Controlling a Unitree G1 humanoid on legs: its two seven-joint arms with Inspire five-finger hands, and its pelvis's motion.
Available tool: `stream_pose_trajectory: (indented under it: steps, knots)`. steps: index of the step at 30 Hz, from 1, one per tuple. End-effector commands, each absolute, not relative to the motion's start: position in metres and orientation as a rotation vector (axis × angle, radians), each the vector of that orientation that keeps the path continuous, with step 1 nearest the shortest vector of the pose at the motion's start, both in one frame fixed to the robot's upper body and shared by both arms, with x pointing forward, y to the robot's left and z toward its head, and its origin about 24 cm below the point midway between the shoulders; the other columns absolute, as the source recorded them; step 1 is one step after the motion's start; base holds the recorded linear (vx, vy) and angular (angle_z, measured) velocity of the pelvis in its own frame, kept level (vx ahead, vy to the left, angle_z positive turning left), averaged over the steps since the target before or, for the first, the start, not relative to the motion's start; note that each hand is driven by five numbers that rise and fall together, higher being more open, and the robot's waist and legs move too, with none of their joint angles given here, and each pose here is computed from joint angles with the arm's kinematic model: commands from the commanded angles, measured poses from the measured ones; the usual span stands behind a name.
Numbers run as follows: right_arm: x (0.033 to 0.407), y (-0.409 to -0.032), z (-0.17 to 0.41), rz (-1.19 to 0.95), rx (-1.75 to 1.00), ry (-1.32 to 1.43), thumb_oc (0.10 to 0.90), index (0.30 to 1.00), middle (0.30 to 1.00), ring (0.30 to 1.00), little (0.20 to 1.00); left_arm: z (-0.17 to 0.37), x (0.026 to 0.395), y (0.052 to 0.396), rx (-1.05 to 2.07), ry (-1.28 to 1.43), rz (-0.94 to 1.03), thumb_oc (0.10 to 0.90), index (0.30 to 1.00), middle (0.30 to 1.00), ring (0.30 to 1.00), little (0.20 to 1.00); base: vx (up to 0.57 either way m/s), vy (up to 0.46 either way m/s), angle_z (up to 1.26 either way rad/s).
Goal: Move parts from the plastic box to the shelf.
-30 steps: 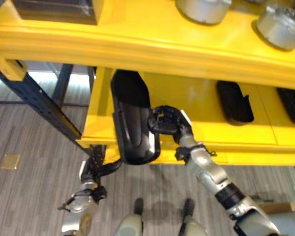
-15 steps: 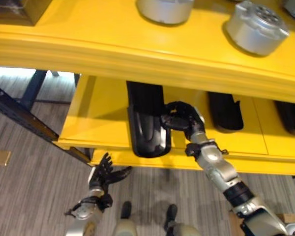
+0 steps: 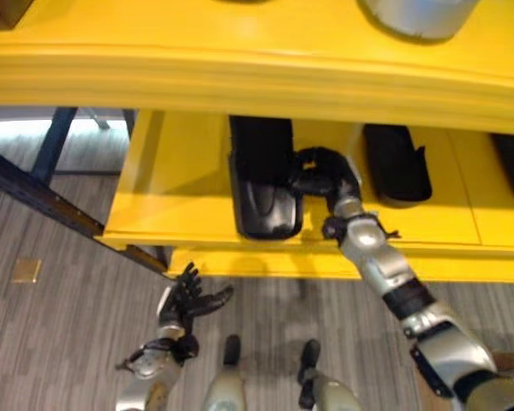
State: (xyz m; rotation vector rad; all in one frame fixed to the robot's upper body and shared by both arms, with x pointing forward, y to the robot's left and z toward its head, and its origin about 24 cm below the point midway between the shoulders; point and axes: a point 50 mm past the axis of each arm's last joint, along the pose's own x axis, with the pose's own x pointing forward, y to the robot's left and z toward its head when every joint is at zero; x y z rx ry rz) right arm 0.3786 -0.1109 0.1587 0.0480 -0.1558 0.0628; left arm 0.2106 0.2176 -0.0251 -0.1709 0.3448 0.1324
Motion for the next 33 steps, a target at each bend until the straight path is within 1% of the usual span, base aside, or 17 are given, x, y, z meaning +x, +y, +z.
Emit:
stream_pose_trajectory:
  steps: [1, 2, 3, 5, 11, 14, 23, 26, 33]
  knots:
    - [0.376, -0.090, 0.256, 0.126, 0.171, -0.517, 0.400, 0.300, 0.300, 0.300, 0.300, 0.009, 0.224, 0.216, -0.183, 0.165, 0.066, 0.900, 1.000, 1.000, 1.000, 1.000, -0.12, 0.040, 0.02]
    - [0.379, -0.090, 0.271, 0.102, 0.151, -0.548, 0.400, 0.300, 0.300, 0.300, 0.300, 0.014, 0.226, 0.216, -0.177, 0.148, 0.059, 0.900, 1.000, 1.000, 1.000, 1.000, -0.09, 0.031, 0.01]
    - [0.379, -0.090, 0.271, 0.102, 0.151, -0.549, 0.400, 0.300, 0.300, 0.300, 0.300, 0.014, 0.226, 0.216, -0.177, 0.146, 0.059, 0.900, 1.000, 1.000, 1.000, 1.000, -0.16, 0.059, 0.01]
    - [0.385, -0.090, 0.304, 0.040, 0.117, -0.605, 0.400, 0.300, 0.300, 0.300, 0.300, 0.024, 0.232, 0.215, -0.170, 0.103, 0.043, 0.900, 1.000, 1.000, 1.000, 1.000, -0.16, 0.047, 0.00]
    - [0.394, -0.098, 0.325, -0.042, 0.075, -0.607, 0.400, 0.300, 0.300, 0.300, 0.300, 0.033, 0.239, 0.211, -0.163, 0.067, 0.020, 0.900, 1.000, 1.000, 1.000, 1.000, -0.06, 0.020, 0.09]
    - [0.401, -0.107, 0.332, -0.101, 0.001, -0.585, 0.400, 0.300, 0.300, 0.300, 0.300, 0.040, 0.244, 0.206, -0.151, 0.035, -0.004, 0.900, 1.000, 1.000, 1.000, 1.000, -0.06, 0.031, 0.21]
    - [0.411, -0.121, 0.336, -0.165, -0.076, -0.525, 0.400, 0.300, 0.300, 0.300, 0.300, 0.048, 0.252, 0.201, -0.160, 0.000, -0.005, 0.900, 1.000, 1.000, 1.000, 1.000, -0.03, 0.018, 0.06]
    - [0.416, -0.139, 0.337, -0.226, -0.152, -0.477, 0.400, 0.300, 0.300, 0.300, 0.300, 0.051, 0.254, 0.200, -0.167, -0.012, -0.013, 0.900, 1.000, 1.000, 1.000, 1.000, 0.00, 0.000, 0.00]
    - [0.418, -0.149, 0.338, -0.258, -0.166, -0.451, 0.400, 0.300, 0.300, 0.300, 0.300, 0.051, 0.255, 0.199, -0.170, -0.016, -0.012, 0.900, 1.000, 1.000, 1.000, 1.000, 0.00, 0.000, 0.00]
